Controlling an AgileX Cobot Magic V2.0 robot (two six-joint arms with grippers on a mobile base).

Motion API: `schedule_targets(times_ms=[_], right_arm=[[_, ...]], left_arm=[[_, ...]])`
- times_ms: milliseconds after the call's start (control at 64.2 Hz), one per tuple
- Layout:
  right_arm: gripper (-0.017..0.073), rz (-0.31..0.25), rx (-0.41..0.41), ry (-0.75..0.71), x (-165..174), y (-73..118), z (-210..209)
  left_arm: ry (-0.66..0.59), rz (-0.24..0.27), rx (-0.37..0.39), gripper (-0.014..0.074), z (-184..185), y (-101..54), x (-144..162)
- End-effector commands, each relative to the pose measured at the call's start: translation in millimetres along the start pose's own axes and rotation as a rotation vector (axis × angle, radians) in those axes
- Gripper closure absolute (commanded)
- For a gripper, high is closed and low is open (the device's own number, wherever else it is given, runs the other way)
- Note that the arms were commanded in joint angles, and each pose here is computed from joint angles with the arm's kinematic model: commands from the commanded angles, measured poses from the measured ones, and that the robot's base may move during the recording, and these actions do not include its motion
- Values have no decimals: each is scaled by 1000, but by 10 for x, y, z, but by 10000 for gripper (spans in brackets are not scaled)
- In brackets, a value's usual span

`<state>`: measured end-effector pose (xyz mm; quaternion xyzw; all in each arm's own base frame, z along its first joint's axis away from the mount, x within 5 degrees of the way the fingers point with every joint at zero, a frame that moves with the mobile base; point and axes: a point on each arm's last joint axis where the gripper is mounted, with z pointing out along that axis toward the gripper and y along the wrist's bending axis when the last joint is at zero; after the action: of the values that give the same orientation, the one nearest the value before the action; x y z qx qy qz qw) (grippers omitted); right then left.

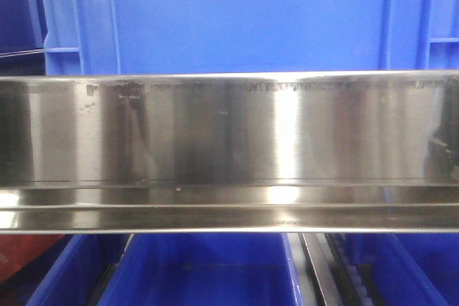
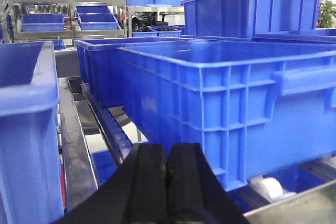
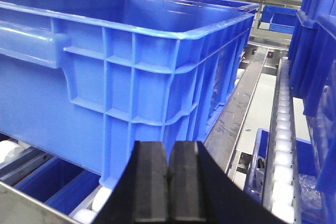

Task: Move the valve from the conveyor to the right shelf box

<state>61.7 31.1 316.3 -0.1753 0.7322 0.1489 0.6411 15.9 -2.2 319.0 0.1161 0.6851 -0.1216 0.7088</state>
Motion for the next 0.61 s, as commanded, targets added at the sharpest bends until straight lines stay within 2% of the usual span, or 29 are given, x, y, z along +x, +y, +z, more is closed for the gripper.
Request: schedule_targets(times_ms=[0,592], right_arm=[[711,-11,5,-45,-32,-4,-9],[711,-11,5,-47,-34,-4,-9]], left_arm=[[-22,-6,-2,705,-23,1,5],[-19,-4,-3,705,-20,2,12]])
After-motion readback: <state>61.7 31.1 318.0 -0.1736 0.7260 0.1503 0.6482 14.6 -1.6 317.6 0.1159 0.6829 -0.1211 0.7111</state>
